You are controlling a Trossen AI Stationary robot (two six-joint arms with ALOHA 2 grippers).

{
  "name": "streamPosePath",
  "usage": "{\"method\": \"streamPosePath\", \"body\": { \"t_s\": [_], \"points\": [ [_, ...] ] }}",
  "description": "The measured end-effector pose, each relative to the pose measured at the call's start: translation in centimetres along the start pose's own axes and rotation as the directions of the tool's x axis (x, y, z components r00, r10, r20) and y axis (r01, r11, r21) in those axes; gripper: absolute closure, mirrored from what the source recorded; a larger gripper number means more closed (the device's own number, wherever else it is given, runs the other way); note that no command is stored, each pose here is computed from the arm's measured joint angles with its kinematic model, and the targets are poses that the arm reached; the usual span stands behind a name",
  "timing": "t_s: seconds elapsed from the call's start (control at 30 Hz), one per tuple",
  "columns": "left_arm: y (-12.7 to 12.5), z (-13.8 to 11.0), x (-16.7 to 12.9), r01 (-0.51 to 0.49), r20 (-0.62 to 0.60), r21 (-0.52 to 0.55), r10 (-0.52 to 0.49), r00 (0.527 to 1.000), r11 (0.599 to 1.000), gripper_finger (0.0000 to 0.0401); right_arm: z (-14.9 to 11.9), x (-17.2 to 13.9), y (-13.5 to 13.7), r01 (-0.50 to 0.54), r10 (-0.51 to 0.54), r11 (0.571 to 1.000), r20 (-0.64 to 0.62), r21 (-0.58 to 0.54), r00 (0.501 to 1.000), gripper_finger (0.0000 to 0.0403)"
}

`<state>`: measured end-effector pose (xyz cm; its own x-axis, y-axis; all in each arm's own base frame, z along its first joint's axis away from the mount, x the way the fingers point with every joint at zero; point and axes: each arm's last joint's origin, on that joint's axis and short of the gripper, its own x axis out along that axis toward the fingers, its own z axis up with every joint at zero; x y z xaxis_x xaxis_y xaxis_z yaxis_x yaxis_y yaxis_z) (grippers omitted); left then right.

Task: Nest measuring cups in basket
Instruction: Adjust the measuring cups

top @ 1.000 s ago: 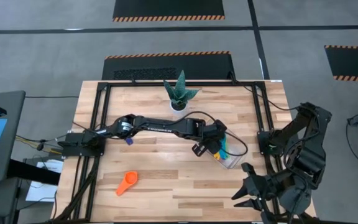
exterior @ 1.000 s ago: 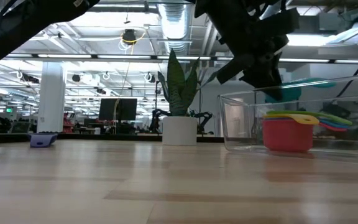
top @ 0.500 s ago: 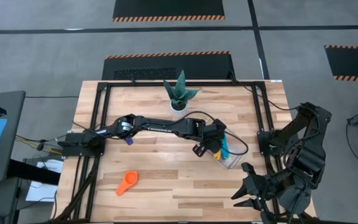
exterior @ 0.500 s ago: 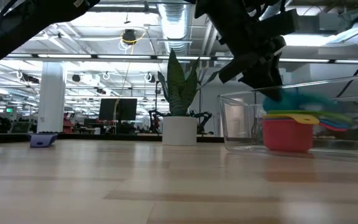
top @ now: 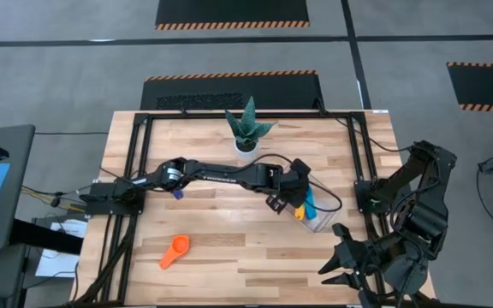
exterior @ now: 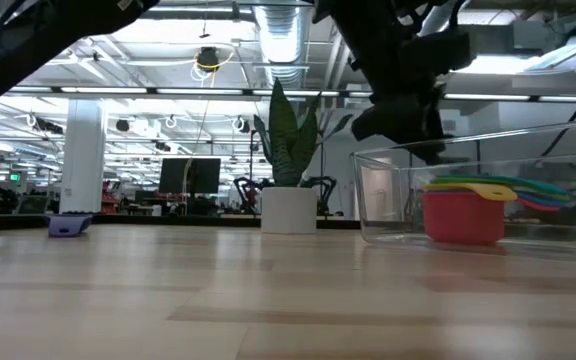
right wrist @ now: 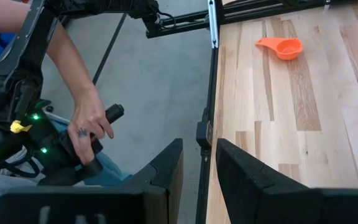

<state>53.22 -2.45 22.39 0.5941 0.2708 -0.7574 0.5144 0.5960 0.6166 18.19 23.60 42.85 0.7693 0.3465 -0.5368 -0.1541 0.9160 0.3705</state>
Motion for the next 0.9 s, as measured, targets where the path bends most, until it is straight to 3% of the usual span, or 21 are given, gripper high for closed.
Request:
{"method": "streamPosePath", "body": {
  "t_s": [0.1, 0.3, 0.43, 0.6, 0.73, 0.9],
  "points": [
    [-0.6, 0.1, -0.1, 0.036, -0.018, 0.029, -0.036, 0.999, 0.999, 0.0257, 0.0, 0.0, 0.0, 0.000, 0.000, 1.000, 0.000, -0.001, 1.000, 0.0283],
    [-2.3, -0.1, -0.6, 0.219, -0.019, 0.168, -0.219, 0.975, 0.961, 0.0257, 0.0, 0.0, 0.0, 0.000, 0.000, 1.000, -0.001, -0.001, 1.000, 0.0283],
    [-2.2, 0.1, -0.6, 0.204, -0.005, 0.211, -0.208, 0.978, 0.956, 0.0267, 0.0, 0.0, 0.0, 0.000, 0.000, 1.000, -0.001, -0.001, 1.000, 0.0283],
    [-2.5, -0.2, -0.7, 0.239, -0.037, 0.224, -0.237, 0.971, 0.945, 0.0309, 0.0, 0.0, 0.0, 0.000, 0.000, 1.000, -0.001, -0.001, 1.000, 0.0283],
    [-2.9, -0.6, -0.8, 0.285, -0.079, 0.190, -0.274, 0.958, 0.940, 0.0344, 0.0, 0.0, 0.0, 0.000, 0.000, 1.000, -0.001, -0.001, 1.000, 0.0283],
    [-2.7, -0.9, -0.8, 0.255, -0.125, 0.135, -0.238, 0.963, 0.958, 0.0370, 0.0, 0.0, 0.0, 0.000, 0.000, 1.000, -0.001, -0.001, 1.000, 0.0283]
  ]
}}
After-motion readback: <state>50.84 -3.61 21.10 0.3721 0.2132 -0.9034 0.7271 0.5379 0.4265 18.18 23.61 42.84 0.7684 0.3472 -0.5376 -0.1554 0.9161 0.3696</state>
